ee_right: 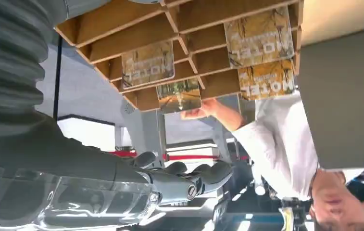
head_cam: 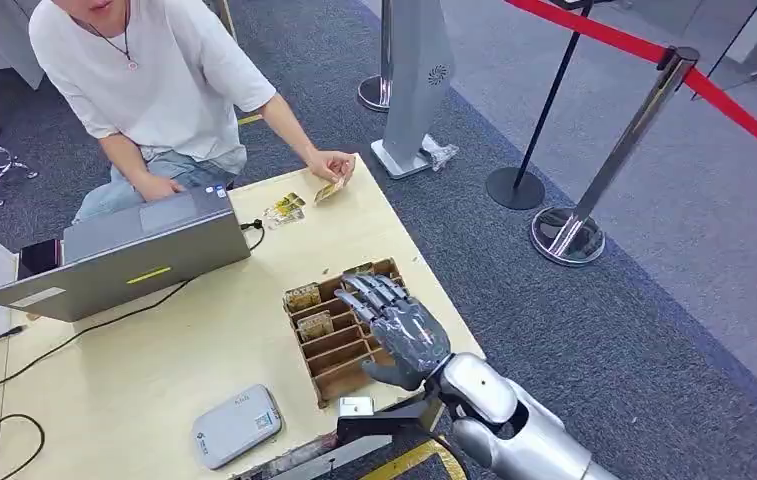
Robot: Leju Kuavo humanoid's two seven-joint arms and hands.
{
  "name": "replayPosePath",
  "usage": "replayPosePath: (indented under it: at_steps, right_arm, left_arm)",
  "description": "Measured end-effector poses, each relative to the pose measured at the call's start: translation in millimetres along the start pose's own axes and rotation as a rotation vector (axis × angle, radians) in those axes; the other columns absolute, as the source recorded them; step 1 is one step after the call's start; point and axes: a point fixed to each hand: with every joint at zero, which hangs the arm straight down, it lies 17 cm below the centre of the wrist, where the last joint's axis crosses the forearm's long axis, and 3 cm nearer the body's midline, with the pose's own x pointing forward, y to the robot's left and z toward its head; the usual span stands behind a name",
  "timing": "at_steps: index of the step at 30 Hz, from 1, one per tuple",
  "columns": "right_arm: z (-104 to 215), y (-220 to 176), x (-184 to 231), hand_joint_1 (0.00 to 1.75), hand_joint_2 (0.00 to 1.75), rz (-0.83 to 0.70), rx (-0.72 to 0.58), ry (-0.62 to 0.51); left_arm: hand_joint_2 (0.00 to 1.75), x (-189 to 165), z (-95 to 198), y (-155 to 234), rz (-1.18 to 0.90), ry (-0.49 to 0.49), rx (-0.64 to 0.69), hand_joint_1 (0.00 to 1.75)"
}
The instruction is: Pass the card to the sensor for recognition and then transmit it.
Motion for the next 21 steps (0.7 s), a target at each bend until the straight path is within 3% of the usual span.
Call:
replayPosePath:
  at_steps: [21]
  right_arm:
    - [0, 0, -37, 0.00, 1.75, 0.117, 0.077, 0.039]
  left_arm:
    - [0.00, 0, 0, -2, -0.003, -0.002, -0.010, 0.00]
